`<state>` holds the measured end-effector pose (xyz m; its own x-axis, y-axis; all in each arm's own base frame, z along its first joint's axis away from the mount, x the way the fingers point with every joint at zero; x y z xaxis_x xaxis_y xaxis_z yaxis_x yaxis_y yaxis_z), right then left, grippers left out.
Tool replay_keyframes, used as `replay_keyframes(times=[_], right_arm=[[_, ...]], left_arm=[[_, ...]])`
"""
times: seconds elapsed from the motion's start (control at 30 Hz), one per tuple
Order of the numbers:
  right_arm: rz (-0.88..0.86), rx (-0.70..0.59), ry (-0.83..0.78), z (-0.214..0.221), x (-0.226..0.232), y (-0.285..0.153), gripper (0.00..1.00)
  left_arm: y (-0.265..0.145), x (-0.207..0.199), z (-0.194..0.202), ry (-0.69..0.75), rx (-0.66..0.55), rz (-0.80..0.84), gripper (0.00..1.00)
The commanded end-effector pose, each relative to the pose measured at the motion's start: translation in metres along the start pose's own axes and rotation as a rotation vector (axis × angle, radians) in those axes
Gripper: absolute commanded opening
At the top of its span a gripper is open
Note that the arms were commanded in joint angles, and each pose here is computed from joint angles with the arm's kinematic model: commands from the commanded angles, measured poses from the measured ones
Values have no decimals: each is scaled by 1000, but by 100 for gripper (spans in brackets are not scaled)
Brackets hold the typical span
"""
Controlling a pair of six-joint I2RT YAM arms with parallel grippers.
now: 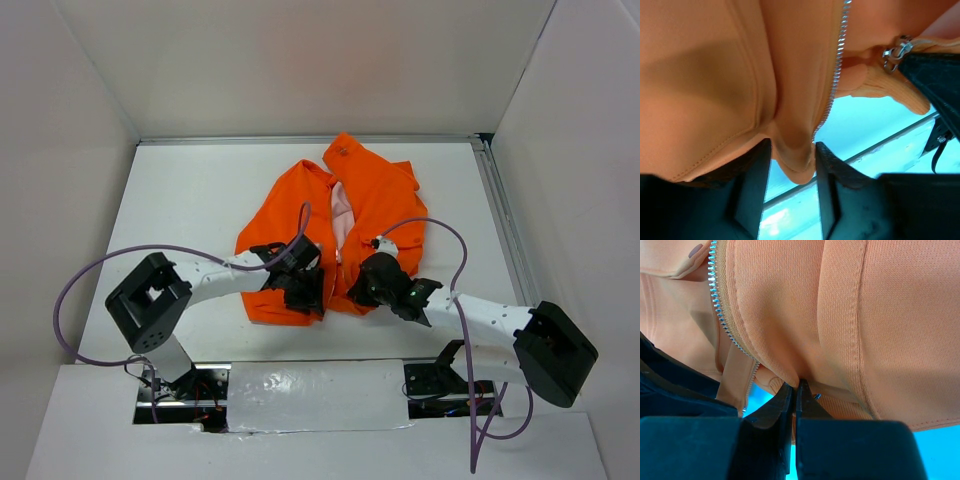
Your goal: Zip up the jacket
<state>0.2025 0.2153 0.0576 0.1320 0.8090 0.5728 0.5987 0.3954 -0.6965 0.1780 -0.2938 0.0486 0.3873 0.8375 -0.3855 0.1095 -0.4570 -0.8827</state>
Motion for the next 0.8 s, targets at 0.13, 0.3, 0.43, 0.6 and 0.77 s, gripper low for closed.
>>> replay_keyframes(times=[0.13, 0.3, 0.43, 0.6, 0.77], right_arm=[[-30, -45, 8, -11, 15, -2, 0], [-35, -53, 16, -11, 14, -3, 0], [-49, -62, 12, -13, 16, -6, 0], [-107, -105, -10, -29, 29, -25, 0], [-275, -153, -25, -51, 51, -62, 0]], left_arm=[[3, -8, -12, 48, -16, 34, 31], [5, -5, -3, 50, 5, 45, 15], [2, -5, 4, 79, 6, 71, 0], [-21, -22, -15, 134, -103, 126, 0], [-70, -44, -57, 191, -314, 150, 0]])
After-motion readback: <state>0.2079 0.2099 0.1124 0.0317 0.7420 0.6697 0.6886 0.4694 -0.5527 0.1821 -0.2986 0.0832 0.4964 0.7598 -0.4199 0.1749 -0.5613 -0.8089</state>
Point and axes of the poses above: each gripper's point midway between its finger pads, its own y axis out along the fingers, its own x axis along the line the jaws close on, z = x × y, the point moved 1 cm from there along -y, back along the fingers, and after that the axes turned 14 degrees about y, right-handed, at the moved point
